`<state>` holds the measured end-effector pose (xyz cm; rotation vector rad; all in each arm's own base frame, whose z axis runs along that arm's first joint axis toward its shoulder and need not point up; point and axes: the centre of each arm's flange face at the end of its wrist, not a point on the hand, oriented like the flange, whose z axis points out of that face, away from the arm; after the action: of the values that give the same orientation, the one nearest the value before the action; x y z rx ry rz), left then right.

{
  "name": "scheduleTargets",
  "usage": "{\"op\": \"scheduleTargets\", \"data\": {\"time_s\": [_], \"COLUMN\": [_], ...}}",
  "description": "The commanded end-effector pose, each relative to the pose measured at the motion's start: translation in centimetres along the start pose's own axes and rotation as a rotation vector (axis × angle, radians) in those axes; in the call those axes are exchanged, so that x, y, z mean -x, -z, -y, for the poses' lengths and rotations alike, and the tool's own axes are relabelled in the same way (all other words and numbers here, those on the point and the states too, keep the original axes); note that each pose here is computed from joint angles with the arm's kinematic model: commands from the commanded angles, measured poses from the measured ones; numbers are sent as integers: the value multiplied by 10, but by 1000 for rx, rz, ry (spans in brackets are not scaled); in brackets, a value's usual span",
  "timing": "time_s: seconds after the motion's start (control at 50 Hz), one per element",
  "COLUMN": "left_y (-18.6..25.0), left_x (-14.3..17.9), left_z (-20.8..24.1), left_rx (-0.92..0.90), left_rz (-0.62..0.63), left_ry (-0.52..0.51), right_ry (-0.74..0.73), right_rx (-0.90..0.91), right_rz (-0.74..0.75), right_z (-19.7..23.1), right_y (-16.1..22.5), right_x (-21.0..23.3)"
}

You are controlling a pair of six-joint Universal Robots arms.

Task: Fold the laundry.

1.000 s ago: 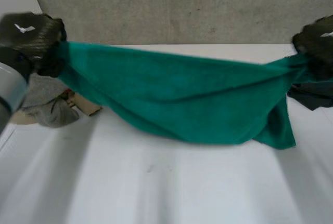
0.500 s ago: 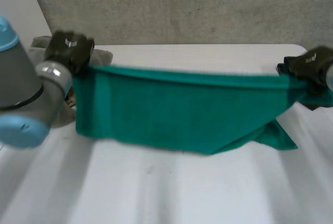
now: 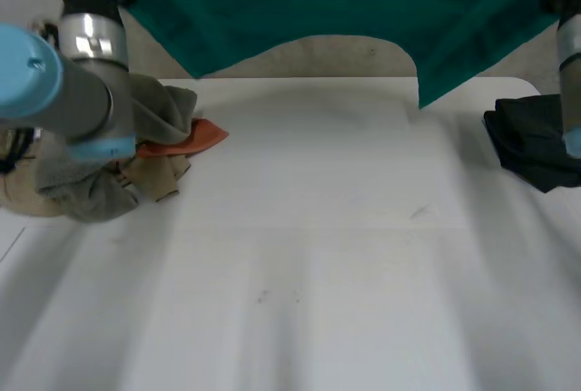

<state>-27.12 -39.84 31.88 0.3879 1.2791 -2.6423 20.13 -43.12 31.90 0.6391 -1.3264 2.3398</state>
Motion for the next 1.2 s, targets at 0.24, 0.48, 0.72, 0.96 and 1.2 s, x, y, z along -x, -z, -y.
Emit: {"op": "scheduleTargets", "data": {"time_s": [0.24, 0.48, 0.72, 0.96, 1.2], "left_y": [189, 279, 220, 153, 131], "left_x": [-11, 42, 10, -38, -73], "left_z": [-54, 21, -9, -82, -114], "left_rx": [640, 944, 717, 629, 598], "left_rz": [-498, -795, -656, -503, -451], "left_ry": [-255, -358, -332, -360, -375], "right_ry": [23, 300, 260, 279, 301], "right_rx": [567, 852, 728, 615, 506], "right_rz": [561, 847, 689, 588, 514], "right_z": [-83, -40, -60, -100, -125], "right_y": [128, 220, 186, 130, 97], "right_x": [77, 12, 32, 76, 106]}}
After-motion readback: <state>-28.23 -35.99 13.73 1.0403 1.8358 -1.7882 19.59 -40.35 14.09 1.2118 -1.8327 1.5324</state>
